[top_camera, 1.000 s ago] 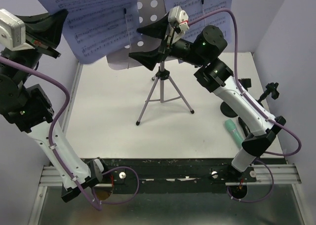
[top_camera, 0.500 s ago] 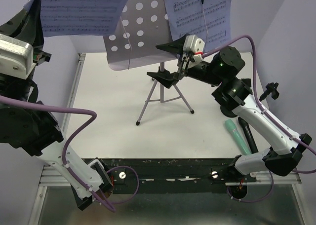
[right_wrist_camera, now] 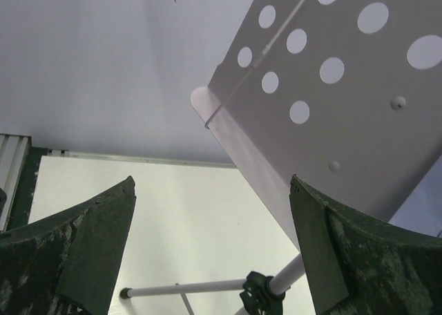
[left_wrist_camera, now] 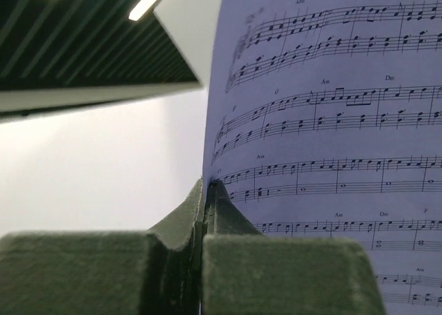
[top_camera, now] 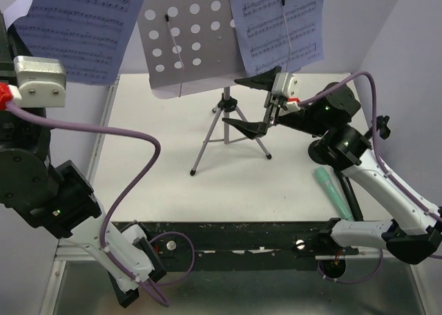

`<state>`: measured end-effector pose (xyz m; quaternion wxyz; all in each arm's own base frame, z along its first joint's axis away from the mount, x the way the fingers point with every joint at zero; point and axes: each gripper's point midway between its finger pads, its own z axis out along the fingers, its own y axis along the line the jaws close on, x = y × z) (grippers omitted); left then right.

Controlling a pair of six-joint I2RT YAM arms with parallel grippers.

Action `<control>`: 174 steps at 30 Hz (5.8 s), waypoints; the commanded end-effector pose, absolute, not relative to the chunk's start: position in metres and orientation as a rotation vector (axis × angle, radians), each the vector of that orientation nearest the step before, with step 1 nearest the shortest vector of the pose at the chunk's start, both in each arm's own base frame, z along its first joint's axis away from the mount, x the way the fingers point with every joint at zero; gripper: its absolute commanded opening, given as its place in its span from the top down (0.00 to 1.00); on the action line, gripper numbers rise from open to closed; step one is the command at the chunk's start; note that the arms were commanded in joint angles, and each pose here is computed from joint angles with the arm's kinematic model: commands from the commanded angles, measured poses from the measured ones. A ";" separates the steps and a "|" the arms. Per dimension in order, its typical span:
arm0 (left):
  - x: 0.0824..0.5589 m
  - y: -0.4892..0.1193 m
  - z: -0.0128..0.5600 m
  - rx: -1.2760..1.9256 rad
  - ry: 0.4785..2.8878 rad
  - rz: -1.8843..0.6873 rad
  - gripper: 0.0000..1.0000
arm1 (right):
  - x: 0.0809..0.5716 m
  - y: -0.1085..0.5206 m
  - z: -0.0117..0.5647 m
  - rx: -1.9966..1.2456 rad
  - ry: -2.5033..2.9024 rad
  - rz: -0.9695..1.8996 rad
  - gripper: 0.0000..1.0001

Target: Pack up the instrument practice props

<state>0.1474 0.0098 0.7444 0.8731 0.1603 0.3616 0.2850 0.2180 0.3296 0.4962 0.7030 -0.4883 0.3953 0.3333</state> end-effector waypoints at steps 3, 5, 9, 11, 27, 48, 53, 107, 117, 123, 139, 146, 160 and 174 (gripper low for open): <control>0.194 0.112 0.636 0.174 1.146 0.865 1.00 | 0.235 0.299 0.469 -1.027 1.016 0.595 0.01; 0.204 0.125 0.600 0.196 1.235 0.888 1.00 | 0.236 0.292 0.462 -1.007 1.040 0.568 0.01; 0.226 0.134 0.513 0.257 1.428 0.820 1.00 | 0.222 0.285 0.451 -1.025 1.053 0.607 0.01; 0.235 0.133 0.458 0.278 1.574 0.713 1.00 | 0.213 0.284 0.446 -1.040 1.047 0.642 0.01; 0.201 -0.084 0.271 0.478 1.907 -0.820 1.00 | 0.222 0.275 0.427 -0.980 1.109 0.621 0.01; 0.251 0.006 0.194 0.374 2.395 -0.410 1.00 | 0.225 0.267 0.419 -0.970 1.116 0.598 0.00; 0.264 0.041 0.133 0.258 2.596 -0.299 1.00 | 0.225 0.263 0.416 -0.961 1.118 0.593 0.00; 0.287 0.177 0.044 0.399 2.816 0.577 0.43 | 0.233 0.263 0.407 -1.015 1.160 0.548 0.00; 0.270 0.154 0.077 0.384 2.778 0.457 0.41 | 0.233 0.260 0.407 -1.012 1.162 0.534 0.00; 0.232 0.096 0.117 0.443 2.583 0.239 0.37 | 0.232 0.262 0.411 -1.049 1.175 0.532 0.00; 0.147 -0.078 0.238 1.146 1.726 -0.296 0.12 | 0.225 0.229 0.498 -0.862 1.158 0.592 0.02; 0.168 -0.104 0.369 1.120 1.503 -0.353 0.16 | 0.225 0.193 0.589 -0.745 1.006 0.490 0.02; 0.192 -0.135 0.467 1.142 1.332 -0.414 0.20 | 0.353 0.080 0.605 -0.382 1.163 0.381 0.02; 0.237 -0.121 0.485 1.075 1.343 -0.278 0.19 | 0.375 0.100 0.555 -0.594 1.163 0.670 0.02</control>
